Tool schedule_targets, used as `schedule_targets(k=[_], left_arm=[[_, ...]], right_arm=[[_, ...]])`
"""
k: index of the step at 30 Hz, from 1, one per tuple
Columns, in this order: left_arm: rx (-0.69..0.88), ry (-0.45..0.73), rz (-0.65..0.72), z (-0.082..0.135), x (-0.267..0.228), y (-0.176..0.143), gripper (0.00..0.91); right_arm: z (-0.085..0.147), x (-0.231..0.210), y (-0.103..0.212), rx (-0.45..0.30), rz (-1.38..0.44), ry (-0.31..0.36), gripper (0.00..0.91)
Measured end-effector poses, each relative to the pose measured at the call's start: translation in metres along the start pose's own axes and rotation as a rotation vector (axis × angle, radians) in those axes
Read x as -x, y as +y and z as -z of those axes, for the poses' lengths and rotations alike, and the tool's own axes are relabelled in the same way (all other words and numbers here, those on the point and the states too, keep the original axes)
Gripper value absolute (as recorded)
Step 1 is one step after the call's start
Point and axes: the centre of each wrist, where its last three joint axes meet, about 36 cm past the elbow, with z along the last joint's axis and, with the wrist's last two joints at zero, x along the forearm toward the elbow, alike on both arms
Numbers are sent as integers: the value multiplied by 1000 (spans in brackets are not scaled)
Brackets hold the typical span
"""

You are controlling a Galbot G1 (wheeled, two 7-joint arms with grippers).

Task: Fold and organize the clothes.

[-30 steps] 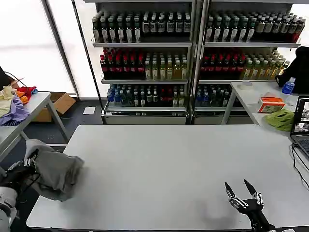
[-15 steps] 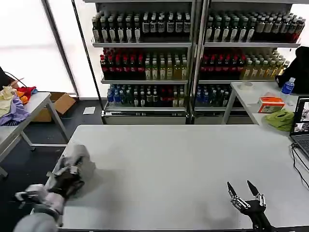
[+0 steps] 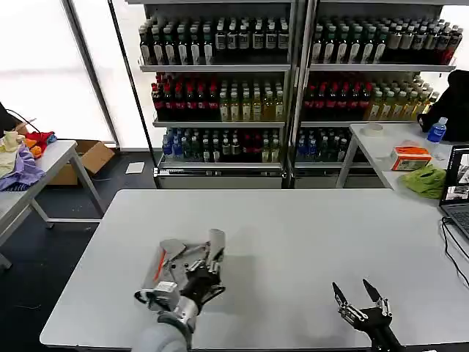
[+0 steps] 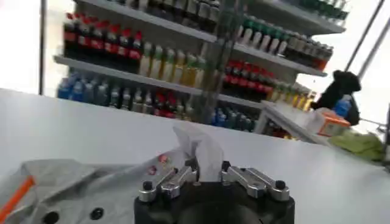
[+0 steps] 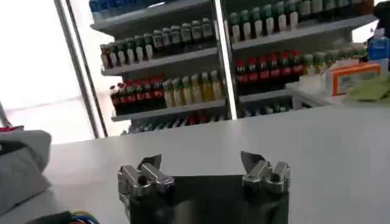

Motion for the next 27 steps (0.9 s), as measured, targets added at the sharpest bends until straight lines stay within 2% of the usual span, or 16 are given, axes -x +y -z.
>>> schedule_targets(k=[6, 12, 19, 26, 27], left_arm=[[15, -24, -93, 0, 7, -24, 907], [21, -83, -148, 11, 3, -30, 907], [40, -178, -104, 32, -17, -7, 907], [94, -254, 28, 43, -37, 35, 907], [103, -265, 48, 45, -40, 41, 907]], right_arm=[[12, 17, 19, 29, 39, 38, 907], [22, 38, 36, 75, 73, 66, 907], [22, 76, 66, 164, 106, 108, 907], [15, 120, 101, 210, 166, 186, 907], [13, 125, 105, 211, 174, 199, 736]])
